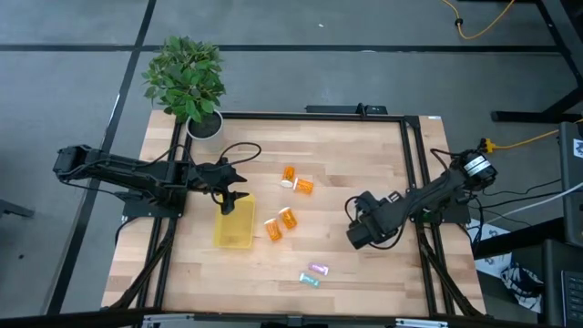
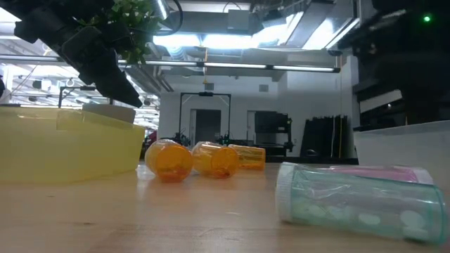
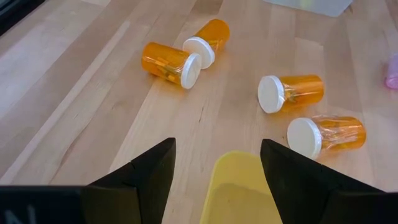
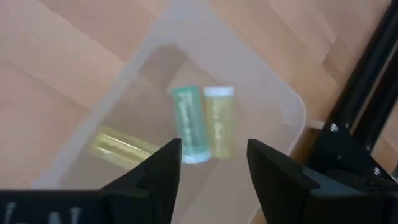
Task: Pick and place medicine bottles into bin by pill shape (circle, oval)
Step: Put the pink pill bottle into the transparent bin
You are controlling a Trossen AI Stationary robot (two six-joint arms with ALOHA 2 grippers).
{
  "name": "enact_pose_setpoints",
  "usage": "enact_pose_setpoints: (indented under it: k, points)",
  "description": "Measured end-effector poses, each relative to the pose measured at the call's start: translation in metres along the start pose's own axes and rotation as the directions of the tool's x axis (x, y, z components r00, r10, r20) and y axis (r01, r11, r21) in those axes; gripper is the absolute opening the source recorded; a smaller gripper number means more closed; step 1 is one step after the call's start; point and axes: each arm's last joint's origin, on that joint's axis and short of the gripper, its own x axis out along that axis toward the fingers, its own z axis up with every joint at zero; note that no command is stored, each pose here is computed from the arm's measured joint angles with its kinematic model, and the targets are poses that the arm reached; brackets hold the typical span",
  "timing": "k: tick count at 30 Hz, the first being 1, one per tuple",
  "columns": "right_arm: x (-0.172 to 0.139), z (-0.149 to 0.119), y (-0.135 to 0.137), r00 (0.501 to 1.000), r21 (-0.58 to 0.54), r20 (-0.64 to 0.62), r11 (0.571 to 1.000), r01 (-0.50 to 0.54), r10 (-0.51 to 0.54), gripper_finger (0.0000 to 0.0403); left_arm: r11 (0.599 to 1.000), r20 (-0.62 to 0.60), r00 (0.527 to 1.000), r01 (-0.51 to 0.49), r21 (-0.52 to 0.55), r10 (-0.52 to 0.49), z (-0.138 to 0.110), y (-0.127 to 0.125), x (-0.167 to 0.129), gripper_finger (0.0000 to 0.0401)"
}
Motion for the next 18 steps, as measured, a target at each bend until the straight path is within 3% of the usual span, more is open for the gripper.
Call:
enact_pose_setpoints:
  k: [4,8,10,13,16,18]
  points:
    - [-0.013,0.005,0.006,0.998,0.012,0.028,0.998,-0.062,0.062,0.0189,1.0,0.0,1.0,0.0,0.0,0.0,0.0,0.0,0.0,0.0229]
    - [-0.023,0.004,0.021,0.973,-0.114,0.052,0.969,-0.218,0.225,0.0188,1.0,0.0,1.0,0.0,0.0,0.0,0.0,0.0,0.0,0.0229]
    - [-0.027,0.003,0.034,0.934,-0.197,0.042,0.919,-0.341,0.355,0.0187,1.0,0.0,1.0,0.0,0.0,0.0,0.0,0.0,0.0,0.0229]
    - [-0.033,0.001,0.055,0.83,-0.294,0.02,0.797,-0.528,0.557,0.0187,1.0,0.0,1.0,0.0,0.0,0.0,0.0,0.0,0.0,0.0229]
    - [-0.036,0.002,0.071,0.747,-0.39,-0.002,0.687,-0.613,0.665,0.0187,1.0,0.0,1.0,0.0,0.0,0.0,0.0,0.0,0.0,0.0229]
    - [-0.034,0.002,0.079,0.721,-0.443,-0.016,0.641,-0.626,0.693,0.0187,1.0,0.0,1.0,0.0,0.0,0.0,0.0,0.0,0.0,0.0229]
